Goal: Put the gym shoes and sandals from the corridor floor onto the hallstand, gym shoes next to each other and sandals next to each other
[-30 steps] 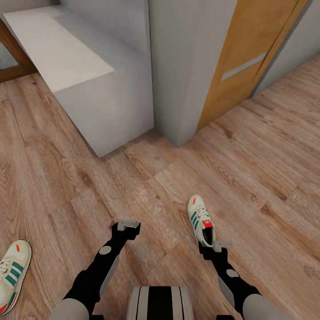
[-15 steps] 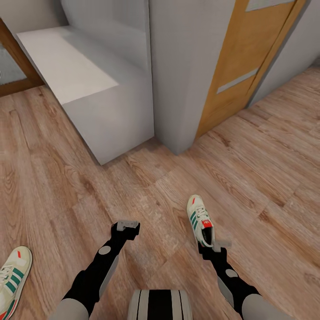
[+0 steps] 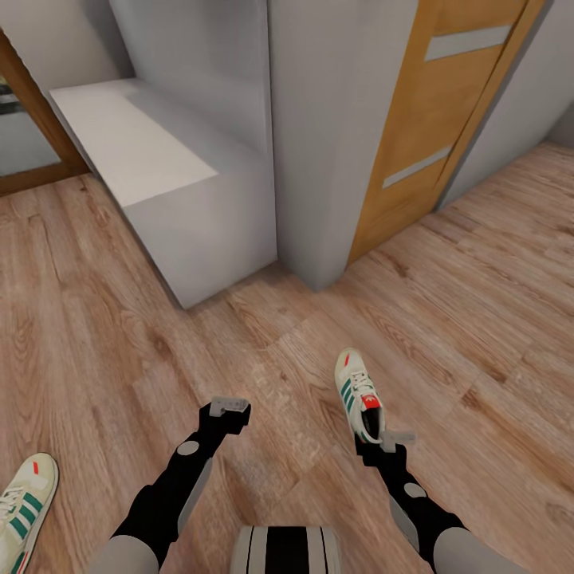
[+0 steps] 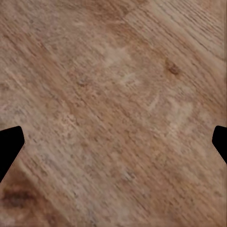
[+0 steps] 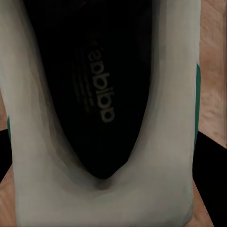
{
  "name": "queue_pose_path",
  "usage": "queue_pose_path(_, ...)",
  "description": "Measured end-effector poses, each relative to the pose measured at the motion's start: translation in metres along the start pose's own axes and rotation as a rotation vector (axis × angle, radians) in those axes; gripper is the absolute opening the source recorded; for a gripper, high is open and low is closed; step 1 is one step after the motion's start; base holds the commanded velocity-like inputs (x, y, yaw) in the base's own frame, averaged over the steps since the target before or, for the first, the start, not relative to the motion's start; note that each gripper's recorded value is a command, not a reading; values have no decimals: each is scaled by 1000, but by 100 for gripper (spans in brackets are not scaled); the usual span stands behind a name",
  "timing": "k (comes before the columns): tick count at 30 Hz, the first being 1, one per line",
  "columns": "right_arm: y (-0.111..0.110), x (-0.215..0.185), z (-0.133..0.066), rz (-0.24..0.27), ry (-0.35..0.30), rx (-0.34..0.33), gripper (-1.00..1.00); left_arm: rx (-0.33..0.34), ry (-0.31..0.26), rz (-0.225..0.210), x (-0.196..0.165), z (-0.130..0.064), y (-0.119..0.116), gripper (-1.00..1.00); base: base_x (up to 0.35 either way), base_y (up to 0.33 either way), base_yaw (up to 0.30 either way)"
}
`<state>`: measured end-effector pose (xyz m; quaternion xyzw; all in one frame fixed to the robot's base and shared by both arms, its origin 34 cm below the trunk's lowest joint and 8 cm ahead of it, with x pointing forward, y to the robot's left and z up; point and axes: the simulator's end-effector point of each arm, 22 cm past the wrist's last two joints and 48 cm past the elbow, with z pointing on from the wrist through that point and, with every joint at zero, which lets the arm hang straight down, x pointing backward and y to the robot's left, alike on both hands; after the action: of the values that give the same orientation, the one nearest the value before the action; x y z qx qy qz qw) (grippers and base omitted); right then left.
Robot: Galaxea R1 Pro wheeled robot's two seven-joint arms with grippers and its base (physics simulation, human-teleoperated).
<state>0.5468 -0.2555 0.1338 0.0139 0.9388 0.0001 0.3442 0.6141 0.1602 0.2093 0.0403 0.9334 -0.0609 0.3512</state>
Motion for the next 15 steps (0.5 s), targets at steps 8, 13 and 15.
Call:
queue_pose_path(8, 0, -21, -5, 4, -35, 1, -100, -1, -29, 4, -18, -8, 0, 100, 0, 0, 0)
queue_pose_path(13, 0, -33, -8, 7, -55, 3, -100, 0, -50, 7, -30, -13, -2, 100, 0, 0, 0)
queue_pose_path(15, 0, -37, -9, 8, -62, 3, -100, 0, -58, 8, -35, -15, -2, 100, 0, 0, 0)
